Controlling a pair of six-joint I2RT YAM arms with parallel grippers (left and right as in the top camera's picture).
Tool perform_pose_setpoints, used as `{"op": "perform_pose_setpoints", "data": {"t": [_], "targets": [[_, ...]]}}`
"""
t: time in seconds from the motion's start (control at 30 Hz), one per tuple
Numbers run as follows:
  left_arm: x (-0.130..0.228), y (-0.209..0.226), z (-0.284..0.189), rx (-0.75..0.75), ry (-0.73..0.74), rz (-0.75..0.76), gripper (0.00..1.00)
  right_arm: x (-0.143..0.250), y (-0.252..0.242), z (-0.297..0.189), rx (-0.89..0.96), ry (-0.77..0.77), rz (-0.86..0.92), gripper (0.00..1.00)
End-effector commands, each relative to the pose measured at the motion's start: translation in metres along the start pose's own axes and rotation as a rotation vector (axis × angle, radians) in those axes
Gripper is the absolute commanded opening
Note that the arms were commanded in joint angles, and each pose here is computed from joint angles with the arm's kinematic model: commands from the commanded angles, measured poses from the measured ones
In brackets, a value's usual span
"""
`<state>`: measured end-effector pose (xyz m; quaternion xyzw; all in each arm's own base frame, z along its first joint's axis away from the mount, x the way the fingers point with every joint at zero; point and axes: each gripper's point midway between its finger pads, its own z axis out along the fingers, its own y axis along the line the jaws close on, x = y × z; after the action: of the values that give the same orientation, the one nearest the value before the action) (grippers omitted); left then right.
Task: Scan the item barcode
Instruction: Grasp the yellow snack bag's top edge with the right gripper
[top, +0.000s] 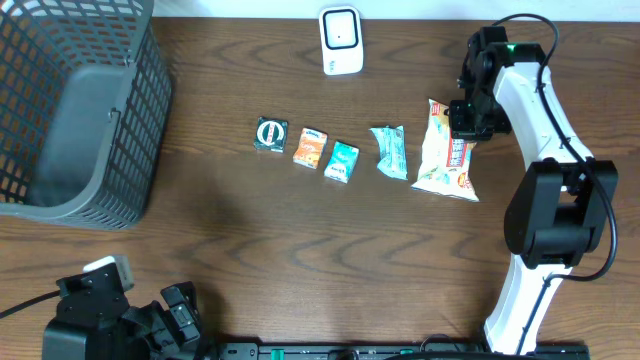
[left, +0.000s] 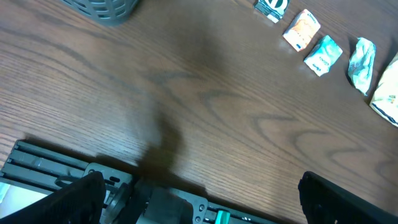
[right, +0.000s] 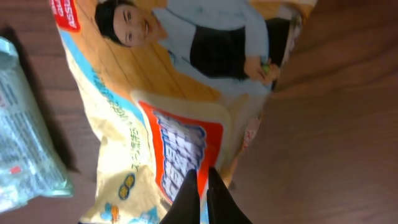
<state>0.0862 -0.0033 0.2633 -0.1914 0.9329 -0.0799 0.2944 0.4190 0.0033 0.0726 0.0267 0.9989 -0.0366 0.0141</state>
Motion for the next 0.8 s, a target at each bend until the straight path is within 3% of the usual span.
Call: {"op": "perform_pose_setpoints", "data": {"t": [0.0,0.3,0.57,0.77], "targets": [[-0.001,0.001,0.0,-0.008,-0.004,-0.012,0.98,0.011,0.002,0.022,-0.003,0.036,0.004,0.01],[-0.001,0.001,0.0,-0.008,-0.004,-0.012,0.98,0.047,0.002,0.071,0.005,0.12,-0.001,0.01],[-0.001,0.001,0.0,-0.008,-0.004,-0.012,0.98,0.037,0.008,-0.013,-0.048,0.153,0.033,0.01],[-0.001,0.001,0.0,-0.008,-0.004,-0.012,0.98,0.073,0.017,-0.043,-0.098,0.309,0.029,0.01]]}}
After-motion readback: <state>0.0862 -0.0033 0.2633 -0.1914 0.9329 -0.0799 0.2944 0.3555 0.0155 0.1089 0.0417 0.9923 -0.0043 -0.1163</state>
